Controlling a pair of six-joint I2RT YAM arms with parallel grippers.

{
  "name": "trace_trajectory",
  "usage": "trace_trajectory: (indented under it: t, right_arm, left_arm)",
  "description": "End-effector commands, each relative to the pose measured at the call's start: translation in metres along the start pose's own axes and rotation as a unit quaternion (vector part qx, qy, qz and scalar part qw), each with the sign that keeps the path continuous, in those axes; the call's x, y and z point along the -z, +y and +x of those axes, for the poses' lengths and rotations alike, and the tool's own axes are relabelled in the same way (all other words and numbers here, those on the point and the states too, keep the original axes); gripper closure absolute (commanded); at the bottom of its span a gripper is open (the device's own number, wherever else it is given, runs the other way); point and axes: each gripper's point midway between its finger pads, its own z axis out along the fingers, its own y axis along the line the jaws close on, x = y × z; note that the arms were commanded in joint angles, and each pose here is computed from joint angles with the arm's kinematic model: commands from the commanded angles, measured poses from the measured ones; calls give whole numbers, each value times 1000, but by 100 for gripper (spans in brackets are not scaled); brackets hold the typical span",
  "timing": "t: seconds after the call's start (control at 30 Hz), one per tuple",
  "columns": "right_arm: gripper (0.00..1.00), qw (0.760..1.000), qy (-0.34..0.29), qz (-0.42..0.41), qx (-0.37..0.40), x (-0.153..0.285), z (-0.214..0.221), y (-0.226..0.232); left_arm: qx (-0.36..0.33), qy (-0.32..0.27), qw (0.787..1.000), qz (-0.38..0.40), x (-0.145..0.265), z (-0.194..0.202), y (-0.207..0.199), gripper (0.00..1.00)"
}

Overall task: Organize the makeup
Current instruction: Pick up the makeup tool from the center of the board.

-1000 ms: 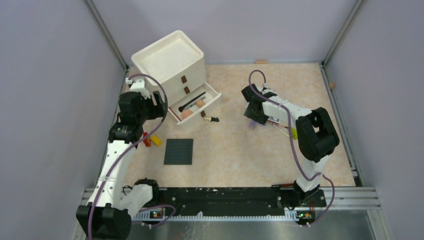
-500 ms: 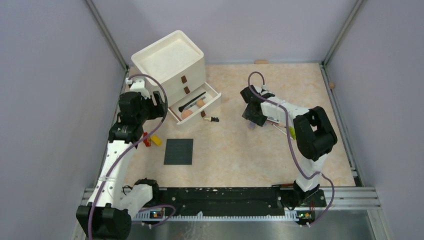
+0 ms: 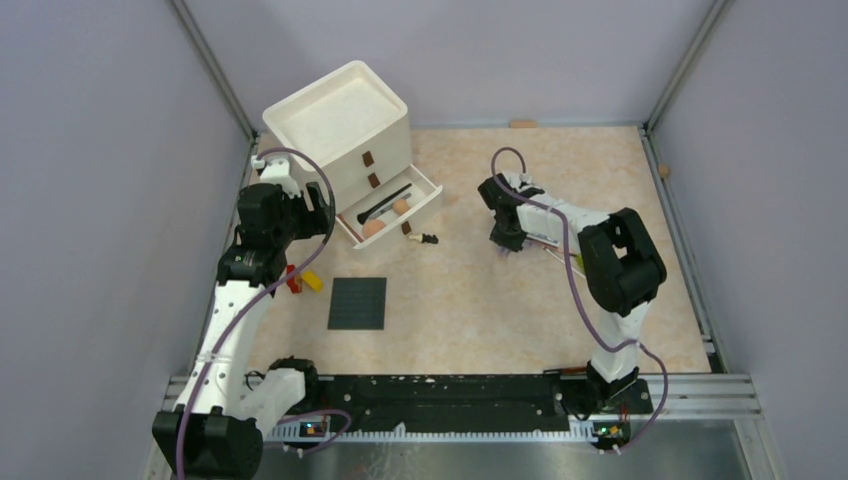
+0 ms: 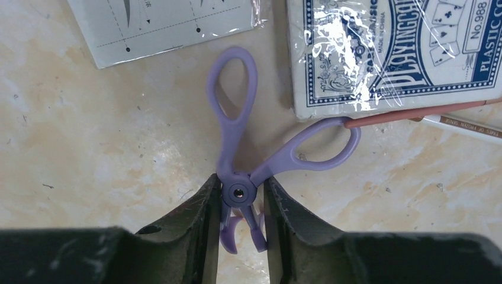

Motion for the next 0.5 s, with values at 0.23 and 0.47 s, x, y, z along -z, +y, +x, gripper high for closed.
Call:
trace_trajectory:
  t: [0.23, 0.47]
  right_arm:
    - [84, 997, -18, -49, 56, 11, -6, 19]
    - [82, 989, -59, -108, 82, 44, -18, 58]
  left_arm:
    - [-9, -26, 1000, 3, 4, -10, -2, 21]
    - [-9, -25, 1000, 4, 4, -10, -2, 21]
